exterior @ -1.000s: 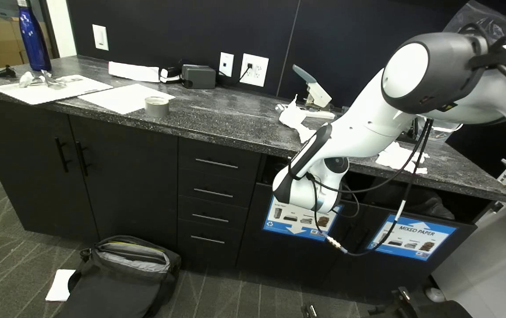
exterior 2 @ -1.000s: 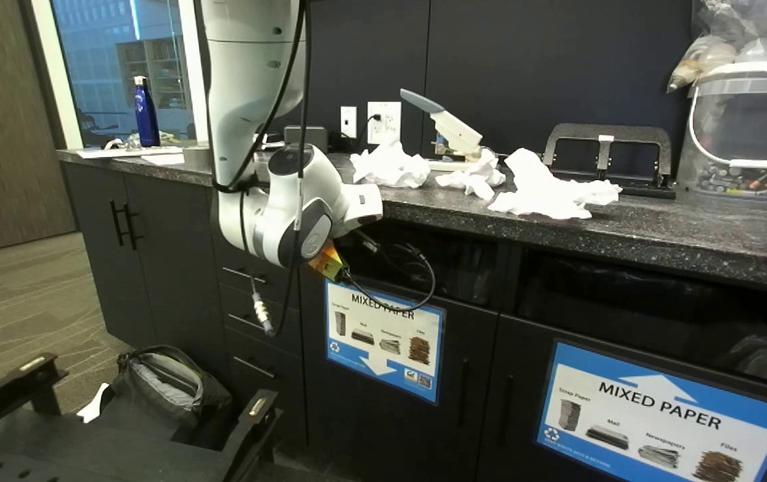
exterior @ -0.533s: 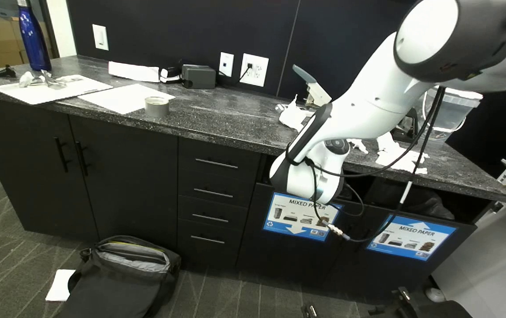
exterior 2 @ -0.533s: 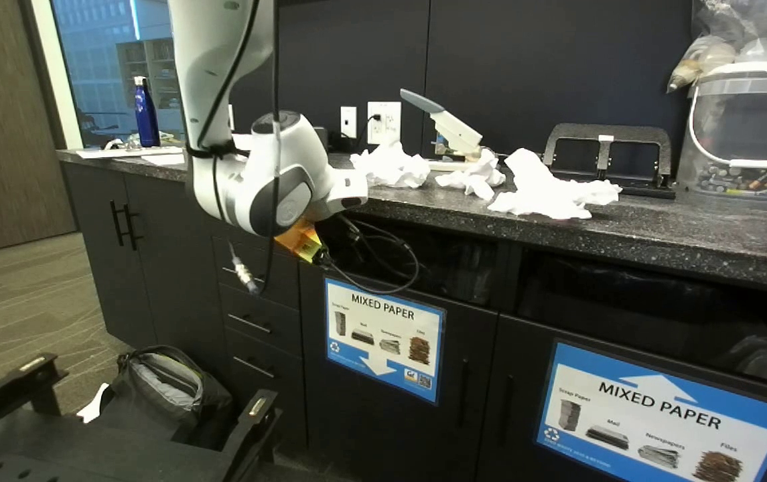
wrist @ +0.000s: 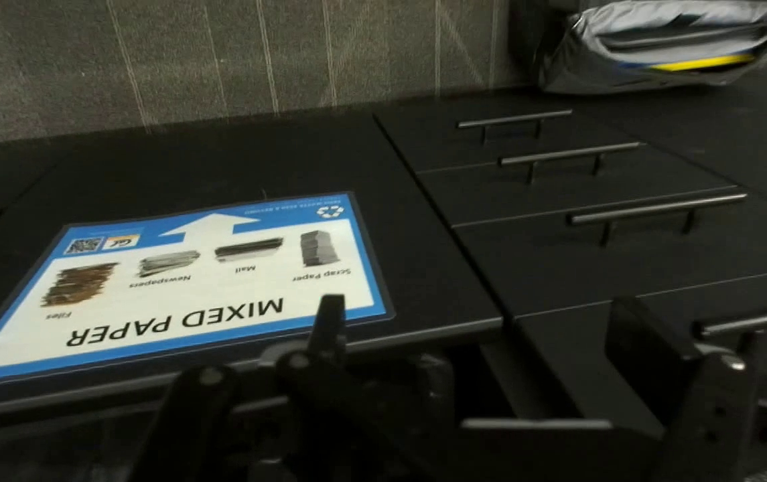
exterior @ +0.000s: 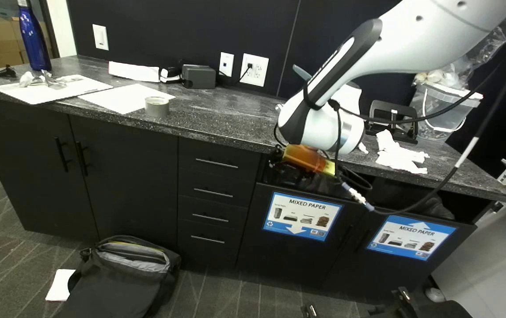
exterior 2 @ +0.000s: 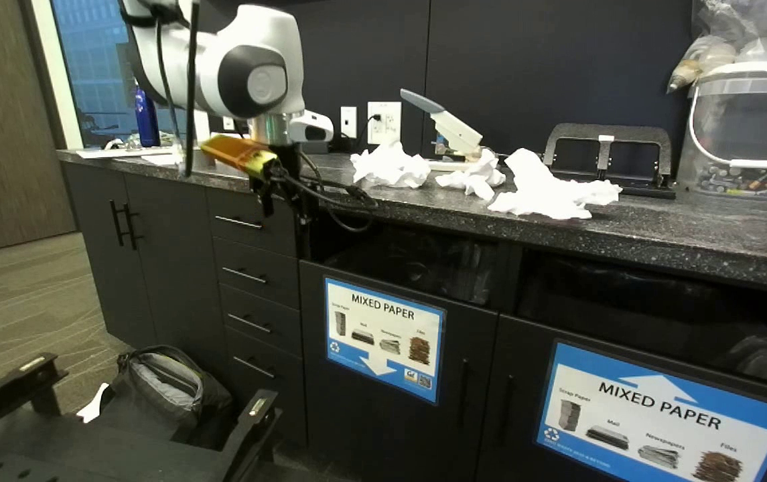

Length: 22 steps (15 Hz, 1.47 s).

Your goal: Put the papers in the bin to the left

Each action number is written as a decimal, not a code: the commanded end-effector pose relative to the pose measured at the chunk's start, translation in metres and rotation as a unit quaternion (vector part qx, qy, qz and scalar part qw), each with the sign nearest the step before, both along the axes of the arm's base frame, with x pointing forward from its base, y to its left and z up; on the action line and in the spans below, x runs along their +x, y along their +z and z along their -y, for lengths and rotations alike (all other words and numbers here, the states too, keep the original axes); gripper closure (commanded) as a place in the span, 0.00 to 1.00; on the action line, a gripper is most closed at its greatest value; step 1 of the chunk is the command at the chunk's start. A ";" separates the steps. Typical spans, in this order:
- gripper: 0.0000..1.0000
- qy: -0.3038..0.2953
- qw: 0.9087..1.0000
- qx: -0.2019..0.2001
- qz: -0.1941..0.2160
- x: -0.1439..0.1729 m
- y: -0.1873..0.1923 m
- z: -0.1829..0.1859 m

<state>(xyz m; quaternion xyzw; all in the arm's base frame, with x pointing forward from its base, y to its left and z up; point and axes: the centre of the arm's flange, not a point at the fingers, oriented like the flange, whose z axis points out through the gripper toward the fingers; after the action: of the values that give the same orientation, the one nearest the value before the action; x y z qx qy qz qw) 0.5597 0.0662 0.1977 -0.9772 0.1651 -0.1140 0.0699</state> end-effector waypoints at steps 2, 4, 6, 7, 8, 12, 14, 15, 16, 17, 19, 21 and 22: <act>0.00 -0.019 0.998 0.048 -0.022 0.026 0.109 -0.013; 0.00 -0.058 0.996 0.071 -0.005 0.050 0.139 -0.011; 0.00 -0.105 0.991 0.075 0.016 0.077 0.158 0.000; 0.00 -0.139 0.987 0.068 0.030 0.095 0.161 0.010; 0.00 -0.164 0.984 0.059 0.039 0.112 0.160 0.019; 0.00 -0.263 0.964 0.012 0.038 0.173 0.133 0.057; 0.00 -0.310 0.950 -0.017 0.029 0.197 0.119 0.079; 0.00 -0.333 0.942 -0.031 0.018 0.204 0.106 0.089; 0.00 -0.357 0.933 -0.042 0.012 0.211 0.099 0.099; 0.00 -0.381 0.923 -0.053 0.004 0.217 0.098 0.107; 0.00 -0.427 0.901 -0.069 -0.020 0.222 0.091 0.119; 0.00 -0.449 0.890 -0.062 -0.046 0.228 0.093 0.130; 0.00 -0.450 0.889 -0.060 -0.056 0.229 0.085 0.132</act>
<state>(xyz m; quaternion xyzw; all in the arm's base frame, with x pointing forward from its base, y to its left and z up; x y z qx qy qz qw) 0.7483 -0.0588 0.2824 -0.8205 0.5591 -0.1069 -0.0526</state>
